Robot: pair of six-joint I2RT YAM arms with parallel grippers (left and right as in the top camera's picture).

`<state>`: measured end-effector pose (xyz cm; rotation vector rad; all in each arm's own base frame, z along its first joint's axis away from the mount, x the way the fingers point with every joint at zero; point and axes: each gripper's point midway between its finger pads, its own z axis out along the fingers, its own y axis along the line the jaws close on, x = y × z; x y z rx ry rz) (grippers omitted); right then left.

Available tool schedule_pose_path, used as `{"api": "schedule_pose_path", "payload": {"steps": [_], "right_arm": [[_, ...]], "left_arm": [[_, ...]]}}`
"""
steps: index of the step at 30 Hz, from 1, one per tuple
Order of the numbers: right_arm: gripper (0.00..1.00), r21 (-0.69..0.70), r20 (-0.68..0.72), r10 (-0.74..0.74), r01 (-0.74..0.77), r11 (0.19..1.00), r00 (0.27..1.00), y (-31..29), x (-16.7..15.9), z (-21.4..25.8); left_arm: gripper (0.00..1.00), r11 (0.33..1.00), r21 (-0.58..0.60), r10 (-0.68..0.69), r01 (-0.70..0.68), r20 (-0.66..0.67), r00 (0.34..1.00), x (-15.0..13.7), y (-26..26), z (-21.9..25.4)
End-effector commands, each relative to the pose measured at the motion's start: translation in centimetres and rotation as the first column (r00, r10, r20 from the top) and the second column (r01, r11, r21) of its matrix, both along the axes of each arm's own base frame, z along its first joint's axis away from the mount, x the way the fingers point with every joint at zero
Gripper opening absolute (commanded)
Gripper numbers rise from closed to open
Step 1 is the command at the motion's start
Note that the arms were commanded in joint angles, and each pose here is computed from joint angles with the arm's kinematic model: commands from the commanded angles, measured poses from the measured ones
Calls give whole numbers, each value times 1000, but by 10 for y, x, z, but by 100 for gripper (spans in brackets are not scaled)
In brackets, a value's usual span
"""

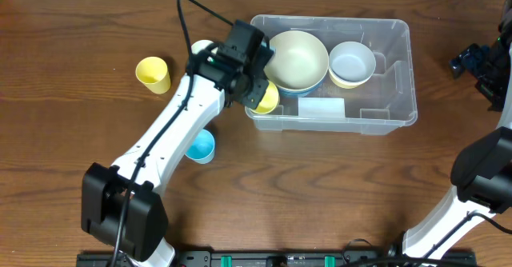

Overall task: Pack container
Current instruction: 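Carry the yellow cup into the container's front left and release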

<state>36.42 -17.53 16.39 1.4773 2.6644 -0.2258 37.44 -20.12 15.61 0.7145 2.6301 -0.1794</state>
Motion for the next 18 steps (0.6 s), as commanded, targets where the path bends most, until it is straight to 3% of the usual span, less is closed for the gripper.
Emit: {"api": "schedule_pose_path", "payload": {"steps": [1,6,18], "right_arm": [[99,-9,-2,-15,15,1000,1000,0,-1,0],[99,-9,-2,-15,15,1000,1000,0,-1,0],[99,-9,-2,-15,15,1000,1000,0,-1,0]], "left_arm": [[6,999,-35,20,-17,81,997,17,-5,36],[6,999,-50,11,-6,100,995,21,-9,46],[6,999,1,-51,51,-66,997,14,-28,-21]]}}
